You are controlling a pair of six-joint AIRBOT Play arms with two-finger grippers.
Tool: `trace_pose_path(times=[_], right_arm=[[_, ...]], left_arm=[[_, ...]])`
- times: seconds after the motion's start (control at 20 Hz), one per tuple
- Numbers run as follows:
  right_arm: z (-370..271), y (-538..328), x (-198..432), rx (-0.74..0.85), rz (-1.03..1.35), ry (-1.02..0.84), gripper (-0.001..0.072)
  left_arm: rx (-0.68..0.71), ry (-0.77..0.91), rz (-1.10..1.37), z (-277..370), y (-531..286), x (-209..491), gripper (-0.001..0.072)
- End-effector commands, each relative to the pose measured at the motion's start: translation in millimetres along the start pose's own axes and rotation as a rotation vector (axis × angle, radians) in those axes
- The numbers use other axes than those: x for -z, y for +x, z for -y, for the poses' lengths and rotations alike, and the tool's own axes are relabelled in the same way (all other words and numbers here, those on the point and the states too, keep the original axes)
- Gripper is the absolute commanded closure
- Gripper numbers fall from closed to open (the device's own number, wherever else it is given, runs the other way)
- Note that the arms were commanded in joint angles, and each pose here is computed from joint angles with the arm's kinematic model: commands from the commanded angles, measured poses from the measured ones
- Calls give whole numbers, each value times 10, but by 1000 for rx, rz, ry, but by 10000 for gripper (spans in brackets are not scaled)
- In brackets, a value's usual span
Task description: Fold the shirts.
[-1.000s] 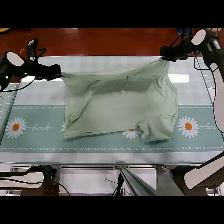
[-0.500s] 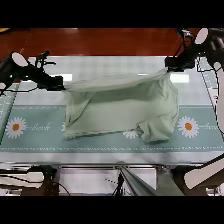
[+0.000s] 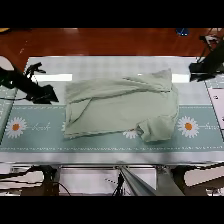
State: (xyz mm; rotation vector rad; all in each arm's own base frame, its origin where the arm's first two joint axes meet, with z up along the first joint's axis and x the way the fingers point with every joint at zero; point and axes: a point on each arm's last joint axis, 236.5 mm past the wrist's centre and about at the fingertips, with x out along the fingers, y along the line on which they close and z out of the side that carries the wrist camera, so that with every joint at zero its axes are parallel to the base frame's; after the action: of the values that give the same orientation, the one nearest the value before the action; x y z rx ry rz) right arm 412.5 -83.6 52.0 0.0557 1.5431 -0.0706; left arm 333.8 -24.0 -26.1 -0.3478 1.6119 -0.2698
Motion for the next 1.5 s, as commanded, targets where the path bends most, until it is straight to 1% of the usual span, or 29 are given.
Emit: trace_pose_path(times=[0.0, 0.1, 0.2, 0.3, 0.6, 0.75, 0.8, 0.85, 0.9, 0.95, 1.0, 1.1, 1.15, 1.3, 1.45], right_arm=[[255, -74, 391, -139, -42, 85, 213], [227, -3, 474, -290, -10, 134, 213], [199, 62, 509, -398, 24, 180, 213], [203, 149, 547, -440, 32, 207, 214], [120, 190, 468, -479, 71, 196, 215], [124, 155, 429, -477, 96, 197, 216], [108, 135, 418, -484, 103, 197, 216], [102, 112, 415, -486, 110, 196, 216], [105, 88, 412, -482, 118, 195, 216], [119, 83, 421, -475, 118, 195, 216], [161, 107, 454, -456, 106, 195, 216], [385, 211, 577, -374, 68, 216, 216], [442, 266, 645, -375, 48, 246, 216], [415, 626, 1075, -441, -98, 338, 216], [91, 986, 1306, -519, -161, 325, 216]], left_arm=[[70, -70, -77, -120, 226, 660, 234], [156, -121, -69, -107, 388, 960, 233], [257, -147, -61, -36, 475, 1144, 100], [302, -162, -76, -13, 574, 1263, 100], [252, -141, -77, 32, 909, 1313, 100], [227, -161, -43, 119, 1072, 1167, 103], [251, -167, -26, 221, 1113, 1096, 133], [276, -171, -21, 324, 1148, 1053, 237], [293, -169, -28, 408, 1186, 1048, 473], [299, -165, -42, 449, 1214, 1067, 654], [299, -159, -51, 467, 1225, 1086, 685], [311, -161, -67, 477, 1202, 1123, 685], [318, -161, -77, 479, 1187, 1146, 685], [328, -164, -76, 460, 1154, 1148, 686], [329, -166, -74, 455, 1151, 1143, 686]])
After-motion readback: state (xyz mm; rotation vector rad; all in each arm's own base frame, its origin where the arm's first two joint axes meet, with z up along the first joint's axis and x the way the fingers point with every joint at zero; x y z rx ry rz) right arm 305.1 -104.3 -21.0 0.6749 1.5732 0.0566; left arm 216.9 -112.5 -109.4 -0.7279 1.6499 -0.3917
